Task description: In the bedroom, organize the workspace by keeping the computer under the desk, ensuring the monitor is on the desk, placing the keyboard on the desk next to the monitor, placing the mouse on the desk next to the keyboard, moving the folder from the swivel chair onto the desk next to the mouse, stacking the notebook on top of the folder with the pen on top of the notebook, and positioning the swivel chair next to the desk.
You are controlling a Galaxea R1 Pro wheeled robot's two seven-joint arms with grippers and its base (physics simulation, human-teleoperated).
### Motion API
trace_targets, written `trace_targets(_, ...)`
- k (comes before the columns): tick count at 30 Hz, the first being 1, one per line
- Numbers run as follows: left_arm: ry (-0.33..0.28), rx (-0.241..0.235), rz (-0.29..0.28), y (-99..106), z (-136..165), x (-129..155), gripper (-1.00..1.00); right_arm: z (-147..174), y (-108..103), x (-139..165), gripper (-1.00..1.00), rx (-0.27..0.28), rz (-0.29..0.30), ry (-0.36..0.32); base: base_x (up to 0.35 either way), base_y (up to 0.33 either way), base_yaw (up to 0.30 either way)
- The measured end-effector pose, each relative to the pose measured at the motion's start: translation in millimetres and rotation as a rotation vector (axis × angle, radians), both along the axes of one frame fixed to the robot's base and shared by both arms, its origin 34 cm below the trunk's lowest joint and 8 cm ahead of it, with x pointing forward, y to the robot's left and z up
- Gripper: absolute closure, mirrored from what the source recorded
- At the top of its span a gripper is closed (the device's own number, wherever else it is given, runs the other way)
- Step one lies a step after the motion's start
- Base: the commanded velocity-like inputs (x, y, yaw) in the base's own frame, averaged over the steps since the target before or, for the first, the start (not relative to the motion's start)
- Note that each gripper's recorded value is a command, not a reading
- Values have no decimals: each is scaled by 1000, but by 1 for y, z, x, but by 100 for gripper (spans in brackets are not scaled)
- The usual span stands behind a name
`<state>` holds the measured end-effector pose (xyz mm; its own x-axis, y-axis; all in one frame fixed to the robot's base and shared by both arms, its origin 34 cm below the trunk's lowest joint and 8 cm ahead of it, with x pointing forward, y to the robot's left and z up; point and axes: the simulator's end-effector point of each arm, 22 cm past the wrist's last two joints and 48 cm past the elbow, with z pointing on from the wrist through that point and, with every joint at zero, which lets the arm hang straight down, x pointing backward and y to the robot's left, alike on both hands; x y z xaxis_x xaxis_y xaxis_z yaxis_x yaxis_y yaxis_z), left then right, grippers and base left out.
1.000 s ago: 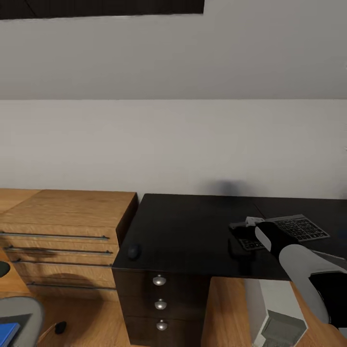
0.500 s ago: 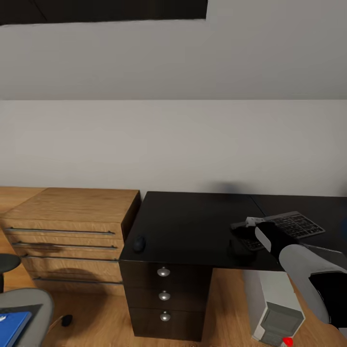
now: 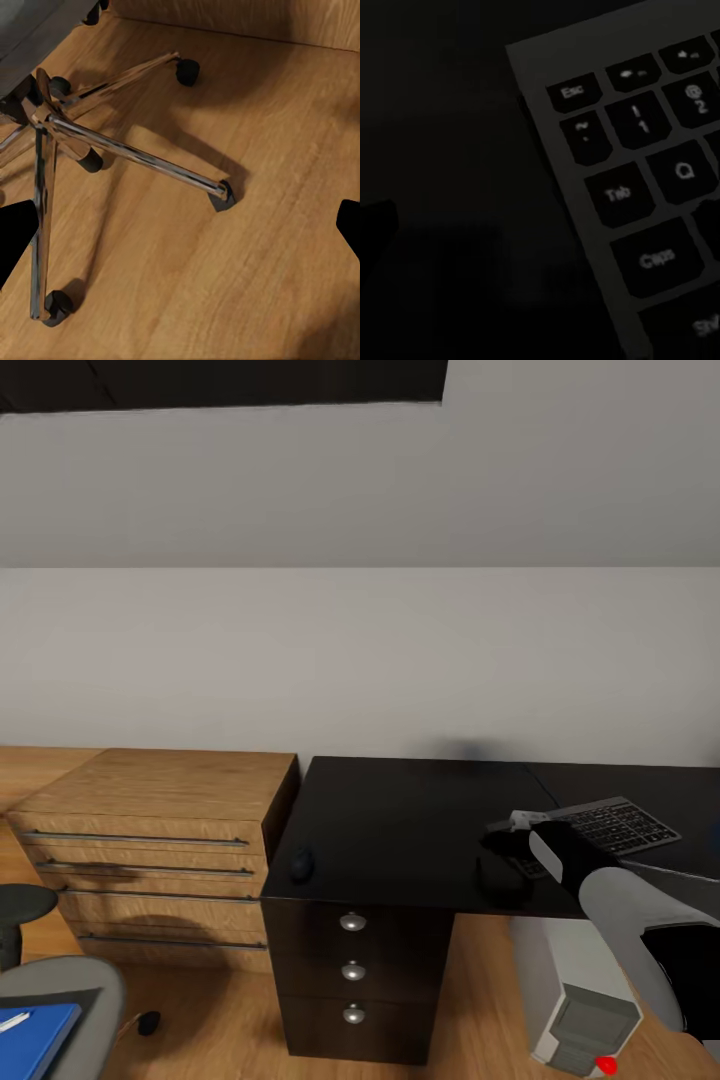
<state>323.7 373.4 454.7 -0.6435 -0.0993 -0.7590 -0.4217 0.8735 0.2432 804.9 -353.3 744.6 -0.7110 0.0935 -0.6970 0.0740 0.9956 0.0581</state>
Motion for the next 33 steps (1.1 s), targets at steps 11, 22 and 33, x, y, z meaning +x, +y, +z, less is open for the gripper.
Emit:
trace_targets(11, 0, 0, 0, 0, 0, 0, -100, -1, 0, -1, -100, -1, 0, 3, 0, 64, 0)
trace_targets(22, 0, 0, 0, 0, 0, 0, -100, -1, 0, -1, -100, 1, 0, 2, 0, 2, 0)
trace_targets(33, 0, -1, -1, -1, 0, 0, -100, -1, 0, 0, -100, 5, -1, -2, 0, 0, 0)
